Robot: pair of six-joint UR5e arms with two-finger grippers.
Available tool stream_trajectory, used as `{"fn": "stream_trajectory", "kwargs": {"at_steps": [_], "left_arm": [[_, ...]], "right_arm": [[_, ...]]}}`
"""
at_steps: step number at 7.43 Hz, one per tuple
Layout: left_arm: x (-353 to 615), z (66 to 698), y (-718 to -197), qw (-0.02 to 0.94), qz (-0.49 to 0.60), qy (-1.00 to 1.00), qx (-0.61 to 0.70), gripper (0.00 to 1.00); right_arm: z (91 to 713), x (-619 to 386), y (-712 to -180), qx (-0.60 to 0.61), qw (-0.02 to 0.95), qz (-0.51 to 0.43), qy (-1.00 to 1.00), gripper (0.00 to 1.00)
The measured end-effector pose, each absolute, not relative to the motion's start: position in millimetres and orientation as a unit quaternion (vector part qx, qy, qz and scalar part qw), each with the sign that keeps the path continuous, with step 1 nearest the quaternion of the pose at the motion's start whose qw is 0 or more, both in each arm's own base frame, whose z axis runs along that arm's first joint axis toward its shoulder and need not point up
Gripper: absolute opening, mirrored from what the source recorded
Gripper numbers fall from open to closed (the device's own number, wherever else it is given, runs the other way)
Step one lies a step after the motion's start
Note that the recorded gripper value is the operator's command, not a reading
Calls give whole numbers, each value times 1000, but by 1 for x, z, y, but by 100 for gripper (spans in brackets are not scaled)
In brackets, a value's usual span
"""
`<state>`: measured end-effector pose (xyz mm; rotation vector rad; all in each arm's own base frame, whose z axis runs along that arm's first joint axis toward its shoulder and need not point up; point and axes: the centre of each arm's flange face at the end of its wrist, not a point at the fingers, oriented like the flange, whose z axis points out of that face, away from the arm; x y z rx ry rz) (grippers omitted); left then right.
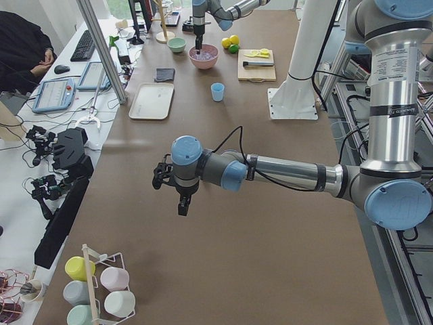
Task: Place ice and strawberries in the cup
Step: 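Lower the right gripper into the bowl and grasp an ice cube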
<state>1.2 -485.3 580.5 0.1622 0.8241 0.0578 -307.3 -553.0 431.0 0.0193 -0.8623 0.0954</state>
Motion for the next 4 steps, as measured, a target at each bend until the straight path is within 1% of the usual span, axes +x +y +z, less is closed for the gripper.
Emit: {"fn": "stream_trajectory", "kwargs": {"at_steps": [4], "left_arm": [[1,576,-484,912,29,400,83,98]], "right_arm": [[434,-309,-551,-8,906,76,-417,78]]}}
